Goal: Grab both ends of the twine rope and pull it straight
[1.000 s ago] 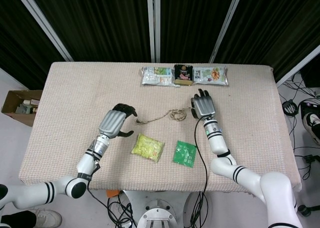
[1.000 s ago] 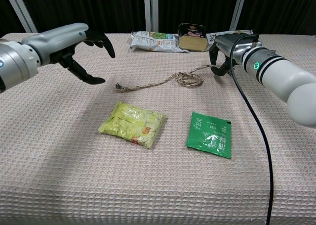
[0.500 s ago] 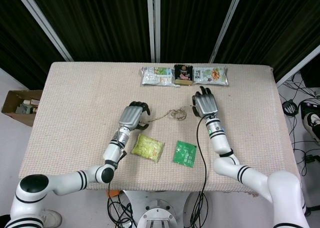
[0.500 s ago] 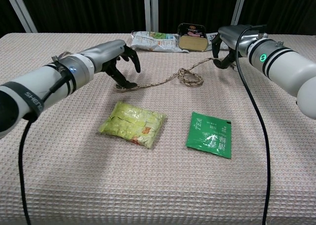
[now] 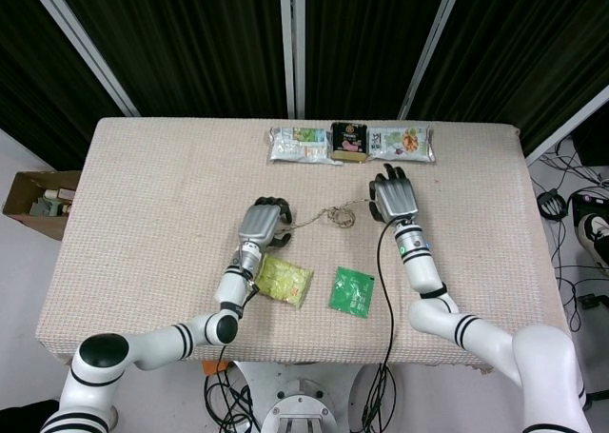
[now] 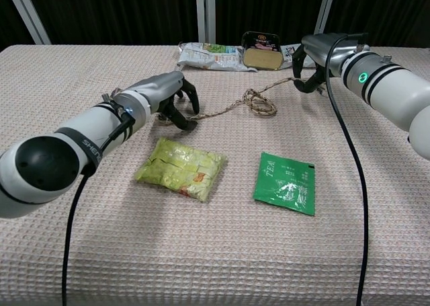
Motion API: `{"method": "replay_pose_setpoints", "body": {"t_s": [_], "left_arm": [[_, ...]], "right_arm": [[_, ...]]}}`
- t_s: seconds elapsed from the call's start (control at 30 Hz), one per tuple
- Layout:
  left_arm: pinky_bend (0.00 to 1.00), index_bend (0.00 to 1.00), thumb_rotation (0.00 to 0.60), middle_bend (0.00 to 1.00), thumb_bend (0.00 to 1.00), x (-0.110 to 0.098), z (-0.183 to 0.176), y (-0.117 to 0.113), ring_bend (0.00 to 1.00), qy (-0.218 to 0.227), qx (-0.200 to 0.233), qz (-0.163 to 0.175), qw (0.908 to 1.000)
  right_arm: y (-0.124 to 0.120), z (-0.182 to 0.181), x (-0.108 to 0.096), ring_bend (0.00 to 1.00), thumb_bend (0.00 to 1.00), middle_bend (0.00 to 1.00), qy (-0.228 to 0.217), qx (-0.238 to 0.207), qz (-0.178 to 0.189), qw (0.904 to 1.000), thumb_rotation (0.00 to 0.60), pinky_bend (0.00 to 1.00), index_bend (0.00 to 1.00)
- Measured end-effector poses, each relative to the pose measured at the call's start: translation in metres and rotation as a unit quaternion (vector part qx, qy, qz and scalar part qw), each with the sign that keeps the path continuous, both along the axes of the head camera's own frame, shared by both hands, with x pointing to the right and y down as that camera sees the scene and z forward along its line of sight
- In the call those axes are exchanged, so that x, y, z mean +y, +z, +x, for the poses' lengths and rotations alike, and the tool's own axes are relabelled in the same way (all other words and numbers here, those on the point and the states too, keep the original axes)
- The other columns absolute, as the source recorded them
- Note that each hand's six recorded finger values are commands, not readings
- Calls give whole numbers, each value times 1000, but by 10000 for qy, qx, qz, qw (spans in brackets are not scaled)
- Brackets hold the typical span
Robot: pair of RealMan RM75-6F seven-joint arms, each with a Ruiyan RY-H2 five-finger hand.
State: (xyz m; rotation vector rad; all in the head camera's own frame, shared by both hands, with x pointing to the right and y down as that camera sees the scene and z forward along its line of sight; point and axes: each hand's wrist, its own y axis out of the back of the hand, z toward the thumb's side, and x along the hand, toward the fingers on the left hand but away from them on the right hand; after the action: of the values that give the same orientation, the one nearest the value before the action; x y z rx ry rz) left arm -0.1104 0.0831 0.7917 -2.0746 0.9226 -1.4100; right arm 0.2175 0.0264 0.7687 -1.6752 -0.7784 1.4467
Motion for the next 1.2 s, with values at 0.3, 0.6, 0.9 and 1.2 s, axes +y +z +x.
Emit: {"method": "replay_pose_setpoints", "body": {"t_s": [0.3, 0.6, 0.9, 1.2], "left_arm": [[145, 525, 600, 228, 367, 0, -2, 3, 147, -15, -18, 44, 10000], [145, 589, 600, 243, 455, -1, -4, 4, 147, -32, -55, 46, 10000], [145, 615, 600, 251, 481, -6, -20, -1, 147, -157, -43, 208, 9997], [145, 617, 600, 257, 479, -23, -109, -33, 148, -513, -344, 707, 9956]], "right_arm": [[1, 2, 1, 88, 521, 371, 31, 36, 2, 10000, 600, 174, 602], [1, 4, 1, 88, 521, 371, 61, 66, 15, 10000, 600, 164, 602], [-5, 13, 0, 88, 521, 371, 71, 54, 73, 9999, 600, 159, 602], [-41, 65, -5, 87, 521, 366, 43, 310, 330, 9990, 600, 139, 606]]}}
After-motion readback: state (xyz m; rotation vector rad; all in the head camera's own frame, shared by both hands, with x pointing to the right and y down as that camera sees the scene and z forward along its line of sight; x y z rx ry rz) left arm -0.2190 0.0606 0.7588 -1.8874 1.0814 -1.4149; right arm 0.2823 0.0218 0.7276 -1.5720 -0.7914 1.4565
